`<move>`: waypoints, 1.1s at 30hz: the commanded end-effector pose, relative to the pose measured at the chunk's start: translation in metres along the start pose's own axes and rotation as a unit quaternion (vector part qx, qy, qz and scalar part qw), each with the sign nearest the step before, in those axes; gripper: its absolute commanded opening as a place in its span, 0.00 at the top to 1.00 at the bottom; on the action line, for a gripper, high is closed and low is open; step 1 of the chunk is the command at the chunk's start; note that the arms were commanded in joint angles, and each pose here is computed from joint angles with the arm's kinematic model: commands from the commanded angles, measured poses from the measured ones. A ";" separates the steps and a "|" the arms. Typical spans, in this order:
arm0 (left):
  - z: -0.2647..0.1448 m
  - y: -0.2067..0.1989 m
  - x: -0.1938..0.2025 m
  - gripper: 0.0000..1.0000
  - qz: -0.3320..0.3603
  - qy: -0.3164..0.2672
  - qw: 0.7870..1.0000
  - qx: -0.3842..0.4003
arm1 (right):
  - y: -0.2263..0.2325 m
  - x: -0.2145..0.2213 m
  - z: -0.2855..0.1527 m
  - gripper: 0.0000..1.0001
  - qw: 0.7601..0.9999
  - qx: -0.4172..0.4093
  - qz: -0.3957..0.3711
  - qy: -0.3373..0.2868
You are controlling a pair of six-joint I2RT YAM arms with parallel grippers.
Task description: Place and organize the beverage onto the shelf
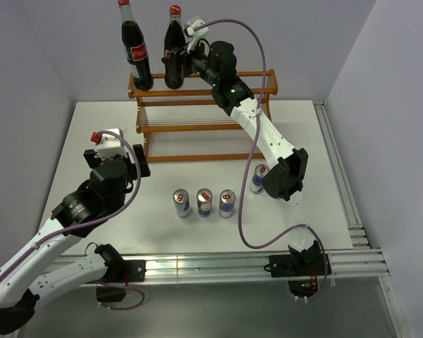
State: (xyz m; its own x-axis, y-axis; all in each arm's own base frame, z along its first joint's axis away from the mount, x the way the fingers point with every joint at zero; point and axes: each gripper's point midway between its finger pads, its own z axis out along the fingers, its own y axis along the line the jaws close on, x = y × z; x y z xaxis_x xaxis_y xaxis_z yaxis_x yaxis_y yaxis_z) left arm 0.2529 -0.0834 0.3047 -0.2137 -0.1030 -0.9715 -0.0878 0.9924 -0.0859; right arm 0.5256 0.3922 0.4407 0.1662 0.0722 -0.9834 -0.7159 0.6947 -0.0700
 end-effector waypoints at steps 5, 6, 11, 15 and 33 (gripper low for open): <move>-0.001 -0.005 -0.008 0.00 -0.005 -0.007 1.000 0.013 | 0.002 -0.095 -0.013 0.83 0.992 0.005 -0.032 -0.120; -0.001 -0.006 -0.007 0.01 -0.003 -0.005 1.000 0.014 | 0.002 -0.094 -0.013 0.80 0.992 0.005 -0.033 -0.120; 0.001 -0.007 -0.004 0.01 0.003 0.000 1.000 0.012 | 0.002 -0.090 -0.011 0.64 0.993 0.006 -0.029 -0.117; 0.001 -0.008 -0.003 0.00 0.005 0.002 1.000 0.014 | 0.001 -0.087 -0.009 0.53 0.993 0.010 -0.025 -0.117; 0.003 -0.011 -0.001 0.01 0.013 0.007 1.000 0.018 | 0.002 -0.076 -0.003 0.30 0.993 0.011 -0.013 -0.116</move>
State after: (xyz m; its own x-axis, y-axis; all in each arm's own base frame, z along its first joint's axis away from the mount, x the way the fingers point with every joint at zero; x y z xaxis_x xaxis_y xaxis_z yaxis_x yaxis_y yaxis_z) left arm 0.2560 -0.0908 0.2971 -0.2428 -0.0748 -0.9672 -0.0648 0.9960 -0.0608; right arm 0.5287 0.3928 0.4396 0.1596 0.0859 -0.9834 -0.7035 0.7088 -0.0523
